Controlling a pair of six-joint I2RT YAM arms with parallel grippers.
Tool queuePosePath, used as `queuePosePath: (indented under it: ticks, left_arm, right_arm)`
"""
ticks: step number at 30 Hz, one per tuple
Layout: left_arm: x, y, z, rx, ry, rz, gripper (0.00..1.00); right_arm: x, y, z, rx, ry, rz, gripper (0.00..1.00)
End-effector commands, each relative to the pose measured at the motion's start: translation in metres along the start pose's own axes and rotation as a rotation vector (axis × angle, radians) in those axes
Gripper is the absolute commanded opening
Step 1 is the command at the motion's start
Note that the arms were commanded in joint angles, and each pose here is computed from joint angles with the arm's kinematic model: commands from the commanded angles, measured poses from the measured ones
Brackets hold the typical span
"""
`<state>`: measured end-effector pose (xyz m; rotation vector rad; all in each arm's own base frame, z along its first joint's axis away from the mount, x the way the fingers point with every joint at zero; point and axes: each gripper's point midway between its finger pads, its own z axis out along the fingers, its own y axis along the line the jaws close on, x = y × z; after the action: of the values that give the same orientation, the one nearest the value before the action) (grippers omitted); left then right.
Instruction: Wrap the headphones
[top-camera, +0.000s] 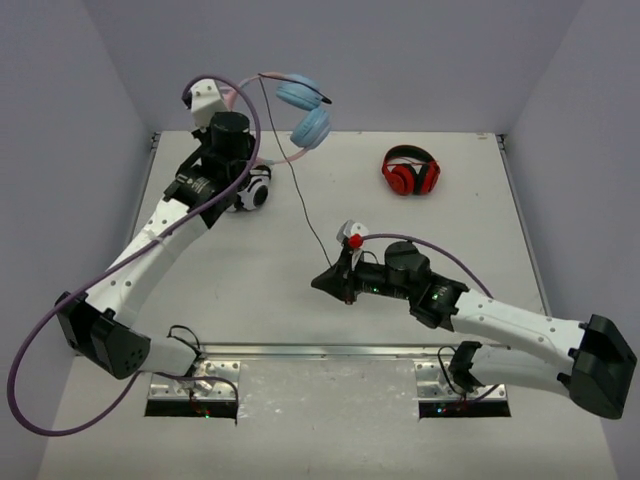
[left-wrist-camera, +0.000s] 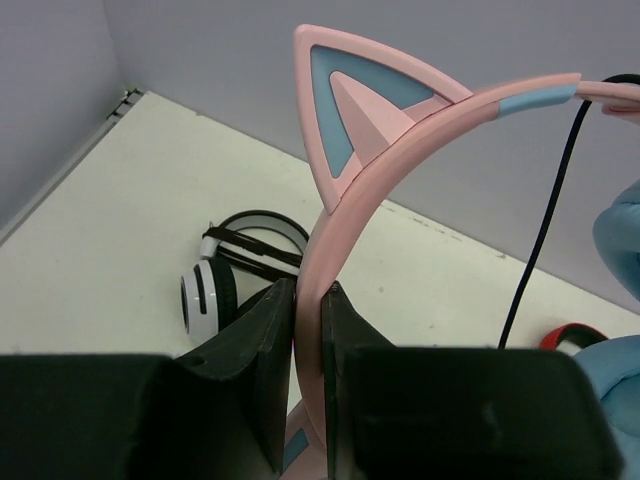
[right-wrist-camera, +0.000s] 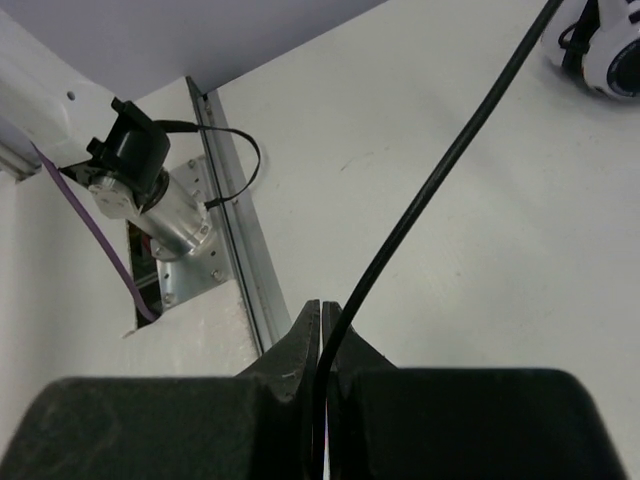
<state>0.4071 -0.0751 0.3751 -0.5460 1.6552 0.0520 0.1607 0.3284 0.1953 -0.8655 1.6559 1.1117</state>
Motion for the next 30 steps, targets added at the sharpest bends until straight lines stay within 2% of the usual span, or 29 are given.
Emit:
queuePosePath:
  ticks: [1, 2, 3, 4, 5, 8, 9, 15, 19, 21, 22, 27, 29, 30]
  left_arm:
    - [-0.018, 0.001, -0.004, 0.012, -0.108, -0.073, 0.0]
    - [0.013, 0.014, 0.001, -0.03, -0.074, -0.006, 0.0]
    - [0.027, 0.017, 0.001, -0.022, -0.057, 0.021, 0.0]
    - [0.041, 0.02, 0.002, -0.019, -0.034, 0.045, 0.0]
    - [0.073, 0.031, 0.004, -0.039, 0.013, 0.083, 0.0]
    - [0.125, 0.04, -0.002, -0.043, 0.103, 0.105, 0.0]
    - [0.141, 0.039, -0.007, -0.032, 0.13, 0.113, 0.0]
    - [0.223, 0.043, -0.046, -0.015, 0.22, 0.289, 0.0]
    - [0.252, 0.045, -0.076, 0.08, 0.266, 0.305, 0.0]
    - [0.249, 0.034, -0.09, 0.185, 0.254, 0.258, 0.0]
    - [0.26, 0.039, -0.098, 0.226, 0.273, 0.284, 0.0]
    - [0.254, 0.024, -0.127, 0.397, 0.26, 0.249, 0.0]
    - [0.251, 0.018, -0.137, 0.468, 0.248, 0.222, 0.0]
    - [0.25, 0.018, -0.14, 0.478, 0.245, 0.215, 0.0]
  right_arm:
    - [-0.023, -0.003, -0.002, 0.044, 0.079, -0.116, 0.01]
    - [-0.029, -0.004, -0.002, 0.055, 0.096, -0.136, 0.01]
    - [-0.049, -0.004, 0.0, 0.061, 0.083, -0.192, 0.01]
    - [-0.042, -0.013, -0.004, 0.106, 0.147, -0.203, 0.01]
    - [-0.049, -0.015, -0.006, 0.123, 0.157, -0.228, 0.01]
    - [-0.078, -0.03, -0.011, 0.211, 0.182, -0.343, 0.01]
    - [-0.085, -0.036, -0.013, 0.227, 0.192, -0.42, 0.01]
    - [-0.152, -0.058, -0.02, 0.368, 0.205, -0.557, 0.01]
    - [-0.17, -0.091, -0.033, 0.477, 0.202, -0.573, 0.01]
    - [-0.174, -0.101, -0.037, 0.489, 0.192, -0.577, 0.01]
    - [-0.177, -0.112, -0.043, 0.518, 0.192, -0.58, 0.01]
    - [-0.181, -0.135, -0.05, 0.583, 0.233, -0.649, 0.07]
    - [-0.18, -0.142, -0.05, 0.598, 0.251, -0.663, 0.06]
    - [-0.176, -0.148, -0.046, 0.601, 0.27, -0.661, 0.02]
